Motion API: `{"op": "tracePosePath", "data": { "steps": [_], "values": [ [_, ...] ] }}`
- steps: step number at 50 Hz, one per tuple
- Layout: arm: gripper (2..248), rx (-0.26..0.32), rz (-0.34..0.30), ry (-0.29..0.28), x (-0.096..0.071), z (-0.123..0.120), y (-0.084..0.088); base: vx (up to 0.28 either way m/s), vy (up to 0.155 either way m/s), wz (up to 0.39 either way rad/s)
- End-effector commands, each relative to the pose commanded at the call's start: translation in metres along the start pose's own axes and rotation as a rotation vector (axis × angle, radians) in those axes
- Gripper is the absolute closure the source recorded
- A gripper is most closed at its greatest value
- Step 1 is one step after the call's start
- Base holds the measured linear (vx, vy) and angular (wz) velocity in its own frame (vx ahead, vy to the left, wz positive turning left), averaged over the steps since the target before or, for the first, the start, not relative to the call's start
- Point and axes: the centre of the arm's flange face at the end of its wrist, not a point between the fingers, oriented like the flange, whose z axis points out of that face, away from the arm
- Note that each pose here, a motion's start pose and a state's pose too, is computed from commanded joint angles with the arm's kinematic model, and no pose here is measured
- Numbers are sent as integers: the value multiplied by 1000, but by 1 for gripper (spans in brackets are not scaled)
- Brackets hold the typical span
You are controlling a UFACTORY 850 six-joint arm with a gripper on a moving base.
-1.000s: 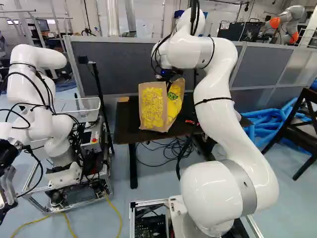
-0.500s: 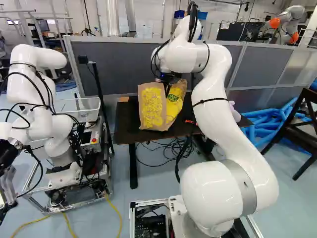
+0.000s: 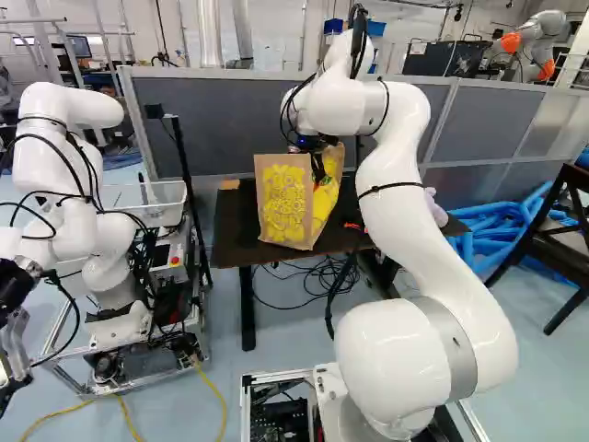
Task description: Pick up the bag on the ground and place it on the table
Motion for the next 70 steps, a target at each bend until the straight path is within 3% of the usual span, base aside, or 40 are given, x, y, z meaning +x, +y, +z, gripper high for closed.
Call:
{"op": "tracePosePath", "data": {
  "steps": [1, 2, 25, 70],
  "values": [
    [34, 0, 0, 0, 0, 0, 0, 0, 0, 0],
    [4, 0, 0, 0, 0, 0, 0, 0, 0, 0],
    [3, 3, 0, 3, -1, -4, 1, 0, 0, 0],
    [3, 61, -5, 62, -22, -72, 15, 0, 0, 0]
  ]
}}
